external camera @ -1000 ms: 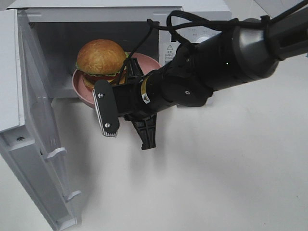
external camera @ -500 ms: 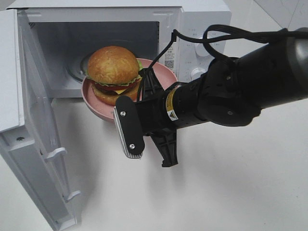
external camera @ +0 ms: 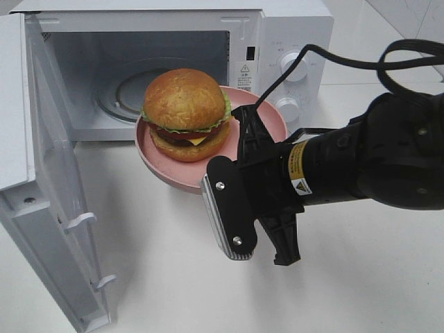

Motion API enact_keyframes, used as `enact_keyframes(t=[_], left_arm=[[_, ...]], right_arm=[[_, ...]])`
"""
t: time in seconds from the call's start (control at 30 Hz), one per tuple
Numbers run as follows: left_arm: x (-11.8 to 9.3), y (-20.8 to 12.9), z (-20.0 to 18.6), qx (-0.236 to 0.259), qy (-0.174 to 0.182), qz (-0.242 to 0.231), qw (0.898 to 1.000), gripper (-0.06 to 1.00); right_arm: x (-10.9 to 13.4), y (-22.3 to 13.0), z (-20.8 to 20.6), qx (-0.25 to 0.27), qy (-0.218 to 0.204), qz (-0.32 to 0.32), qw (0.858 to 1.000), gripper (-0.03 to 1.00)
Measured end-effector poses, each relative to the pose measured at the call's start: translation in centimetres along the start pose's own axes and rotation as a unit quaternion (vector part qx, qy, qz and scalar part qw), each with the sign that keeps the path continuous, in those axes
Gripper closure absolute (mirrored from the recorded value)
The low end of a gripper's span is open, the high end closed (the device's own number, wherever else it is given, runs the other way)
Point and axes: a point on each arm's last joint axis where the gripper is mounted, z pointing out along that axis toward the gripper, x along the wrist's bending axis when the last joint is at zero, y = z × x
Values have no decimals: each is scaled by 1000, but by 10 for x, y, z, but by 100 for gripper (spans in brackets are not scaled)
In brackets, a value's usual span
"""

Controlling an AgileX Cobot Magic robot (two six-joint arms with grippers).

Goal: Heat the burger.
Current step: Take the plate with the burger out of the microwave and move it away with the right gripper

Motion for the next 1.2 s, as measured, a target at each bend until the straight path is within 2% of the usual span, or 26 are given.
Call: enact_keyframes(t=[0.4,0.67,1.07,1.2], left_arm=[[0,0,0,0,0,0,1000,-3],[0,0,0,0,0,0,1000,-3],[0,0,0,0,0,0,1000,-3],[0,0,0,0,0,0,1000,-3]], right_arm=[[15,-3,-41,1,-17,-1,1000,90],[22,-9,-70,29,-22,9,999,90],[35,-19,-104,78,-24,92,992,90],[42,-26,-111,112,-13,134,985,90]])
